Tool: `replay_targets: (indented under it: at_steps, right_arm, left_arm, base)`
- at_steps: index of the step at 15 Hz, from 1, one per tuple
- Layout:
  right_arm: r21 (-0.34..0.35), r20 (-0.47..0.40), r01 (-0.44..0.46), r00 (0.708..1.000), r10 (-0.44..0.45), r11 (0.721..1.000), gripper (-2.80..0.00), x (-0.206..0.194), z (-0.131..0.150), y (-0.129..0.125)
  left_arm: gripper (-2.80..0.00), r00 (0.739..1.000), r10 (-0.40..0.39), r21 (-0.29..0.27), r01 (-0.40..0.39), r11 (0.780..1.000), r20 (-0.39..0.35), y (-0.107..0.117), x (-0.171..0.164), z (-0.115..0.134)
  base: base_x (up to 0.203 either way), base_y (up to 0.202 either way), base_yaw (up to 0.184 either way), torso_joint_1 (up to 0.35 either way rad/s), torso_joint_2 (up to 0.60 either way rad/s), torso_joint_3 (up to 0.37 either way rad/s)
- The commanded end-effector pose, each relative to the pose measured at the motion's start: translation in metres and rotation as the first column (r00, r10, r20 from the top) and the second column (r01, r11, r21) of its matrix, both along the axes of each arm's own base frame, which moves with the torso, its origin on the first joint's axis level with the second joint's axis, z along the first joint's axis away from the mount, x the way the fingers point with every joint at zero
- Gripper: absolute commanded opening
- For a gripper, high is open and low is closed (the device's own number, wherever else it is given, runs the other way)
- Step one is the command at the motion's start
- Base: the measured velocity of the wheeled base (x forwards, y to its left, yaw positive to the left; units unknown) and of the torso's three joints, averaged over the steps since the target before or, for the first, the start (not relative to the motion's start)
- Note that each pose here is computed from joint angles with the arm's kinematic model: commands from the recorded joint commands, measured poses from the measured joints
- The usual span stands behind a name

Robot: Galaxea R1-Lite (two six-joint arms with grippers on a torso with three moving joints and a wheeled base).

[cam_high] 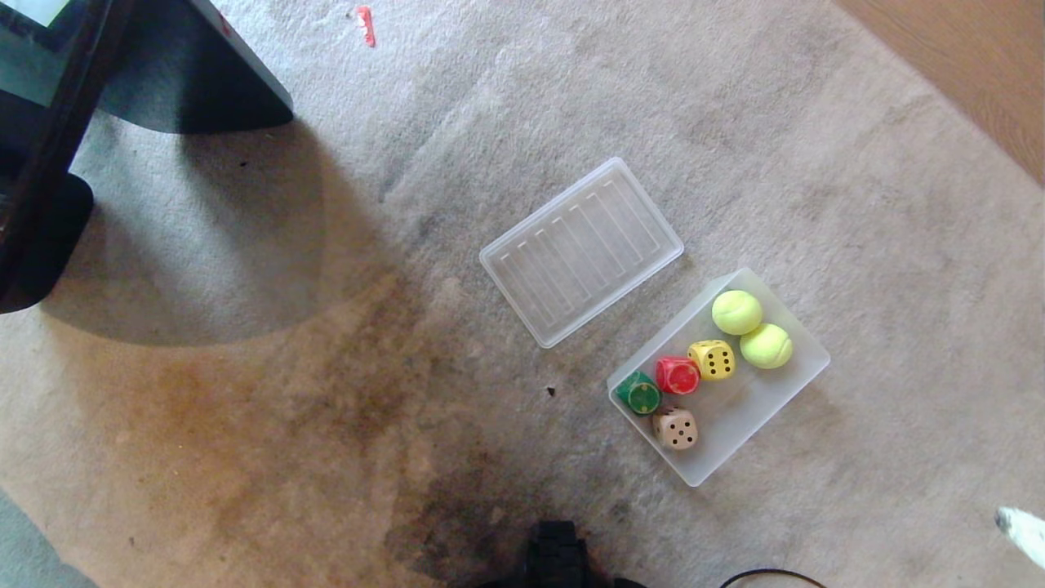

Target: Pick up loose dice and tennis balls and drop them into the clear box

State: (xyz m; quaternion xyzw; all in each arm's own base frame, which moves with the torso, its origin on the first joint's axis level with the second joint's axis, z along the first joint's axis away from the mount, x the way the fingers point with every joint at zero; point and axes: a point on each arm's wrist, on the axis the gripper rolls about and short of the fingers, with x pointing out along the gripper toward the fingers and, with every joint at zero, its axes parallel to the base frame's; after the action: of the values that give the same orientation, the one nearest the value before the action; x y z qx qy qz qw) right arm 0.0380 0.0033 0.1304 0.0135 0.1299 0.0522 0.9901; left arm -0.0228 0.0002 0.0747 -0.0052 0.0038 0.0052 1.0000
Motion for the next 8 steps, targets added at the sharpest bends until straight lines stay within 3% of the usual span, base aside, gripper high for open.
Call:
replay_targets:
  at_steps: [1,4,8]
  right_arm:
    - [-0.063,0.039,0.017,0.999,-0.014,0.998,-2.80,-0.047,-0.031,-0.002]
    - [-0.090,0.143,0.050,0.989,-0.036,0.995,-2.80,-0.067,-0.049,-0.003]
    - [-0.080,0.129,0.075,0.990,-0.065,0.994,-2.80,-0.069,-0.055,-0.003]
  left_arm:
    - [-2.80,1.000,0.000,-0.002,0.000,1.000,-0.002,0.000,0.000,0.000]
    - [-2.80,1.000,0.000,-0.002,0.000,1.000,-0.003,0.000,0.000,0.000]
    - [-2.80,1.000,0.000,0.000,0.000,1.000,0.000,0.000,0.000,0.000]
  base:
    - [0.000,0.000,0.000,0.000,0.00,0.000]
    - [0.000,0.000,0.000,0.000,0.00,0.000]
    - [0.000,0.000,0.000,0.000,0.00,0.000]
